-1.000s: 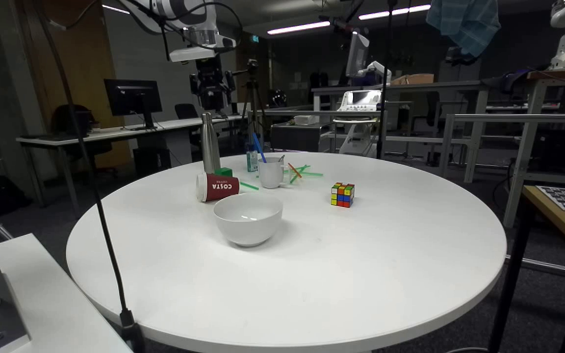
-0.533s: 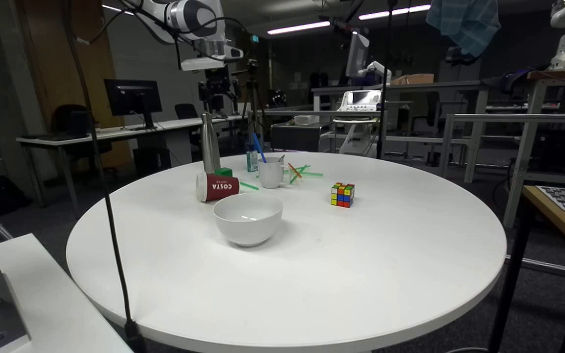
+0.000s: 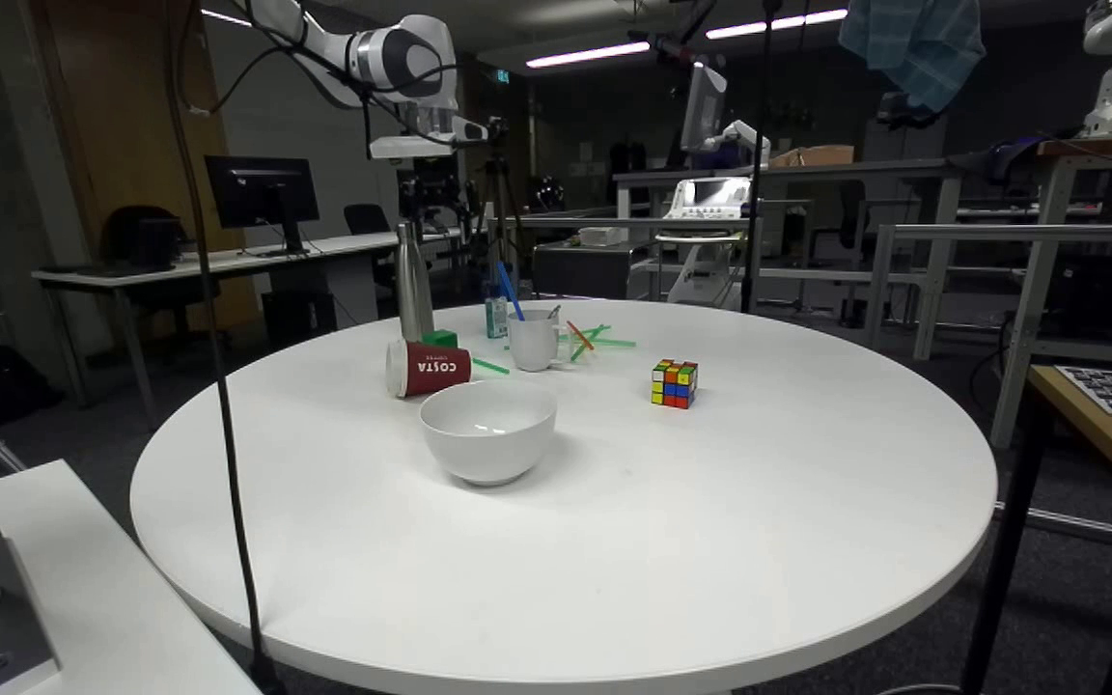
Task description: Move the green block closer to the silver bottle
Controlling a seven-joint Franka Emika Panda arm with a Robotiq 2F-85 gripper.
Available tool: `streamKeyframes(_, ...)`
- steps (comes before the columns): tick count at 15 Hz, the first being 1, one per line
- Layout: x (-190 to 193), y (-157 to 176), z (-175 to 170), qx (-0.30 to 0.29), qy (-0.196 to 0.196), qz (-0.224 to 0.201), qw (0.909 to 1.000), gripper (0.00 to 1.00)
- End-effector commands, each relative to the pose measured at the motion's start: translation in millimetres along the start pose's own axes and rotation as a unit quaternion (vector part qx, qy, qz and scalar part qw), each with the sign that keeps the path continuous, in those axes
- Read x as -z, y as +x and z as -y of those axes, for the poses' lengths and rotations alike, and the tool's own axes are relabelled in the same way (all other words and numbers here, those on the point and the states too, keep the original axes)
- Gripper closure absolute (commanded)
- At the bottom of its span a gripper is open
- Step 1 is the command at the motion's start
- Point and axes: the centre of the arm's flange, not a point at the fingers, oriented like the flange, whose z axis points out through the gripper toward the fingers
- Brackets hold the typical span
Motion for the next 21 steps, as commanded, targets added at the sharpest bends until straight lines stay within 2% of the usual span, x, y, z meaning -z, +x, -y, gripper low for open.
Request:
streamKeyframes(1, -8, 24, -2, -0.01, -0.003, 0.027, 0.9996, 0.0)
streamKeyframes(10, -36, 37, 5, -0.022, 0.01, 0.065, 0.9976, 0.0)
streamKeyframes(21, -73, 28, 10, -0.029, 0.011, 0.121, 0.9921, 0.0)
